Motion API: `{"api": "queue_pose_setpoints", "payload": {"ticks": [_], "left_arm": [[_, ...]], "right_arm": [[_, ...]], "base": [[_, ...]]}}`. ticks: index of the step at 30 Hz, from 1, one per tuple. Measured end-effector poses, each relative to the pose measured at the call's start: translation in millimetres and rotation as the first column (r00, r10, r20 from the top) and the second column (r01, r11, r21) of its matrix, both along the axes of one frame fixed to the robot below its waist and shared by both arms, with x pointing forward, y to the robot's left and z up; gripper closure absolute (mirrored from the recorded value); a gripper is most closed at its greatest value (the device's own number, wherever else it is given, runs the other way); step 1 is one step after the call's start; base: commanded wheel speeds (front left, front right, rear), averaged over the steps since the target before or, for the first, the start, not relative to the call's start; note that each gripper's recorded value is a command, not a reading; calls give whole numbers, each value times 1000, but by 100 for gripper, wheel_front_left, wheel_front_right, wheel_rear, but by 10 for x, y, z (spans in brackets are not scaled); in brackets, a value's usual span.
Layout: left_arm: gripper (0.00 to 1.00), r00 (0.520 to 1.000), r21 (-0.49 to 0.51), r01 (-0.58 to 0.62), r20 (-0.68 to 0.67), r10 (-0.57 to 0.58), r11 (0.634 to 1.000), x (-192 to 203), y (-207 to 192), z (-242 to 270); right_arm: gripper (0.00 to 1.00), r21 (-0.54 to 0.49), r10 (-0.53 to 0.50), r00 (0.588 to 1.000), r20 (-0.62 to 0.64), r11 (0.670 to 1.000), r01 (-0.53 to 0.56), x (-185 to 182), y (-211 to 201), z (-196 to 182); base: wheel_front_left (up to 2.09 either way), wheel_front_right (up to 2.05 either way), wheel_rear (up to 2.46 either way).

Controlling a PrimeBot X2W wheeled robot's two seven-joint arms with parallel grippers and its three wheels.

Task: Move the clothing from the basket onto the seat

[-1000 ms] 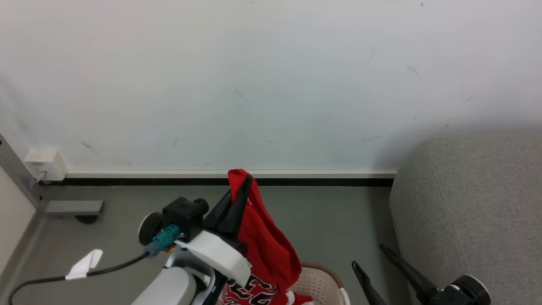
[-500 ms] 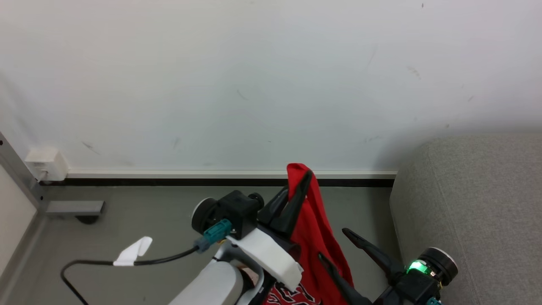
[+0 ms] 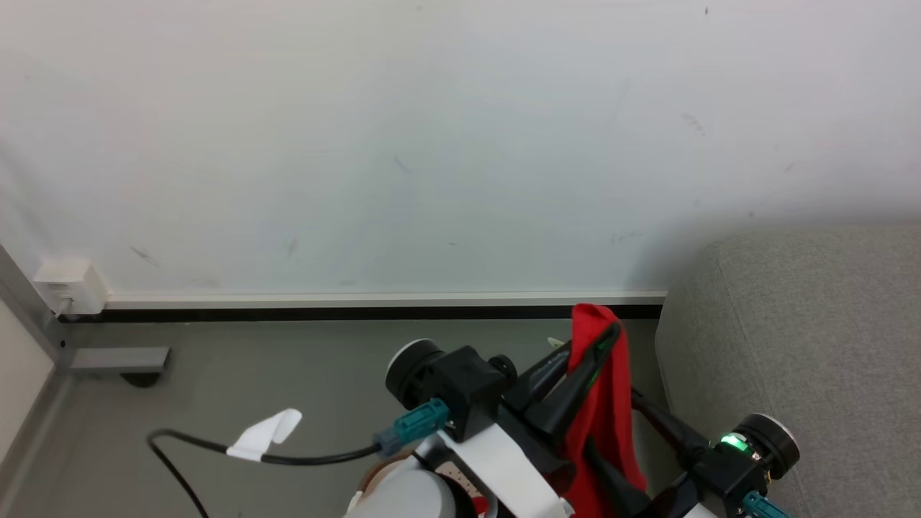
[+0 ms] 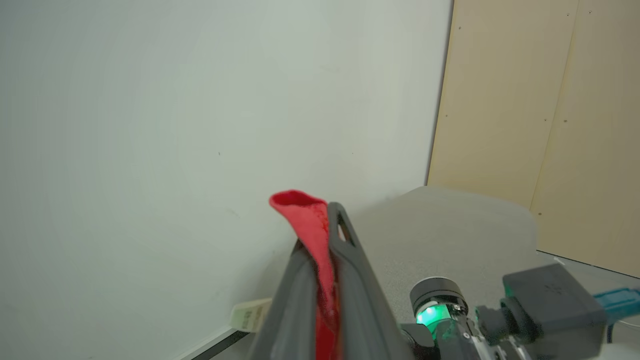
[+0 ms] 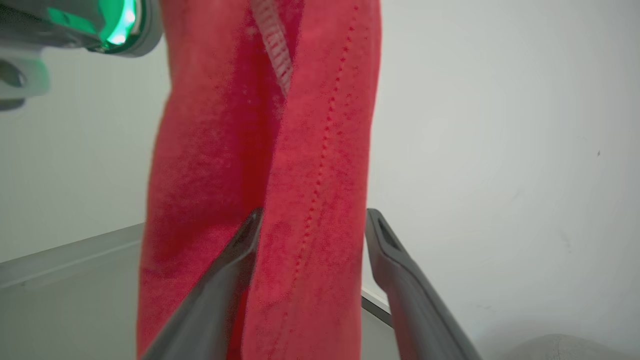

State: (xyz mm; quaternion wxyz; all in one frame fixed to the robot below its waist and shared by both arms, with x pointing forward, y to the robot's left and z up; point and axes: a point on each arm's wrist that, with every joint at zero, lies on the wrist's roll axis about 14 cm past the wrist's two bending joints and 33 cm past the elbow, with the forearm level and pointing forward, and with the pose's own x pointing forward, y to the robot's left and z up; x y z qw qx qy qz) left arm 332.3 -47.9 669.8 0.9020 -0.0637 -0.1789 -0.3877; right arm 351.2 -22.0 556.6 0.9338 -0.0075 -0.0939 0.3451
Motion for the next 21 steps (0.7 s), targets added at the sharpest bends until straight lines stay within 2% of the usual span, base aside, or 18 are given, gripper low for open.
{"api": "queue_pose_setpoints", "payload": {"ticks": [9,10,11,12,13,20,21], "left_arm": [[100,994,-1,105,-4,-105,994,-186,-215,11],[100,994,-3,109,-6,-109,994,-190,-225,9],[100,994,-6,112,-9,-112,994,-191,-230,5],[100,994,-6,113,-10,-113,994,-190,-232,0],[100,993,-5,115,-12,-115,993,-189,-234,-5],[100,997,-6,75,-29,-75,997,-88,-138,-58],[95,997,-5,63,-36,-63,998,-66,-117,-79]], "right_arm": [[0,23,63,994,-92,998,-61,-119,153,-157],[13,32,64,992,-105,998,-61,-120,154,-173],[62,38,64,991,-114,997,-60,-121,152,-186],[93,42,62,990,-124,997,-58,-116,142,-200],[100,41,63,989,-132,998,-58,-116,137,-217],[100,53,43,984,-171,998,-35,-78,43,-285],[100,56,41,984,-172,998,-32,-73,34,-284]], "base": [[0,0,0],[0,0,0],[0,0,0],[0,0,0],[0,0,0],[0,0,0],[0,0,0]]}}
